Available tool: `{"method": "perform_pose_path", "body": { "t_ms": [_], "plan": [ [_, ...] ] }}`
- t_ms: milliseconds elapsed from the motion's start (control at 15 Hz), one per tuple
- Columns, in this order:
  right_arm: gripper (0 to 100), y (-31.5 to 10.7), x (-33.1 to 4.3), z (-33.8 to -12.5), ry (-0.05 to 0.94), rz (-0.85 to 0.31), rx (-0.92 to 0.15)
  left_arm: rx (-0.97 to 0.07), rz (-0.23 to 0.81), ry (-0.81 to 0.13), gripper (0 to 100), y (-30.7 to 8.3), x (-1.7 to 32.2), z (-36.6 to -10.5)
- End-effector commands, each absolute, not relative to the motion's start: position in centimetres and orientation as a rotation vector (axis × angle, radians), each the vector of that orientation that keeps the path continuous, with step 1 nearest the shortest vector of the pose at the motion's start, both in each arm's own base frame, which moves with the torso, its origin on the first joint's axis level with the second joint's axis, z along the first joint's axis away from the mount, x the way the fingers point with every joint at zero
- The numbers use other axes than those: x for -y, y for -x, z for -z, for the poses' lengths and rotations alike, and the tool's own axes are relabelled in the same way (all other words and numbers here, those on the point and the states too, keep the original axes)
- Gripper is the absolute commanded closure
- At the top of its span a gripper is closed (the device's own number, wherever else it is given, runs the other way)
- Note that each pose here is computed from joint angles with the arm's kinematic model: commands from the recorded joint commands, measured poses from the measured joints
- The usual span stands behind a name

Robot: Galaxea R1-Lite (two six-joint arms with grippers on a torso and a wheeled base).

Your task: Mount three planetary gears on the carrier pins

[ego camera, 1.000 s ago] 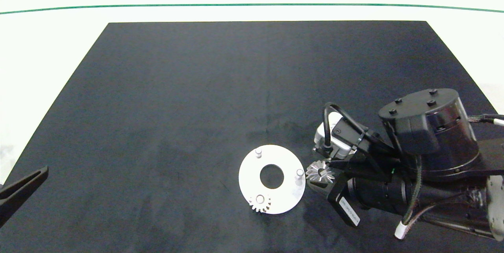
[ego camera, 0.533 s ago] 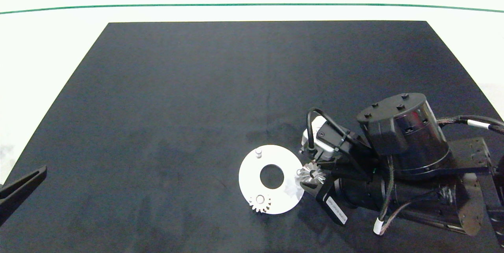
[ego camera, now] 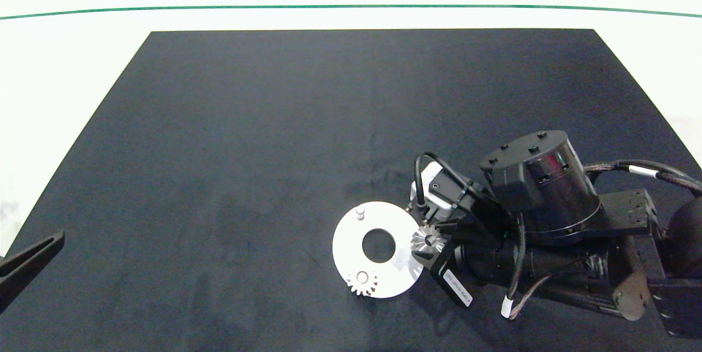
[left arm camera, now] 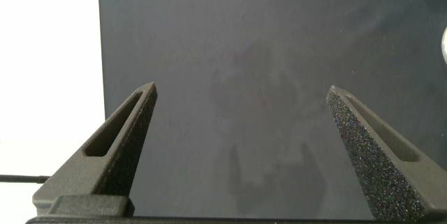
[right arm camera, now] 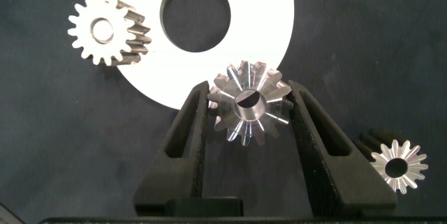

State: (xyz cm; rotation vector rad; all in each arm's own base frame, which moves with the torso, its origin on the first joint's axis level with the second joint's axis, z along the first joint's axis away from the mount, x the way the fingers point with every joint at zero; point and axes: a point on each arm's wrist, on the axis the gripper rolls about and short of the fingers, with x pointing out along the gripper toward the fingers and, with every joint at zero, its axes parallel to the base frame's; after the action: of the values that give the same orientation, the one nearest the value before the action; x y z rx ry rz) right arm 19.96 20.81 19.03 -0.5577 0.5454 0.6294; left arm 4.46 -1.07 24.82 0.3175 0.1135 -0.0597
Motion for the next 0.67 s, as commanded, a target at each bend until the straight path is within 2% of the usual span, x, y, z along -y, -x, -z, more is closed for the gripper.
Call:
{"method": "perform_pose_path", "body": {
  "t_ms": [67,667],
  "plan": [
    [99,-20.17,-20.93,-18.82,0.561,-0.627,-0.550,-0.113,0.056,-0.319,0,-4.43,1.05,-24.82],
    [99,-20.53,-21.25,-18.72,0.559,-0.625,-0.550,-0.106,0.055,-0.316,0,-4.26,0.97,-24.86]
  ]
}}
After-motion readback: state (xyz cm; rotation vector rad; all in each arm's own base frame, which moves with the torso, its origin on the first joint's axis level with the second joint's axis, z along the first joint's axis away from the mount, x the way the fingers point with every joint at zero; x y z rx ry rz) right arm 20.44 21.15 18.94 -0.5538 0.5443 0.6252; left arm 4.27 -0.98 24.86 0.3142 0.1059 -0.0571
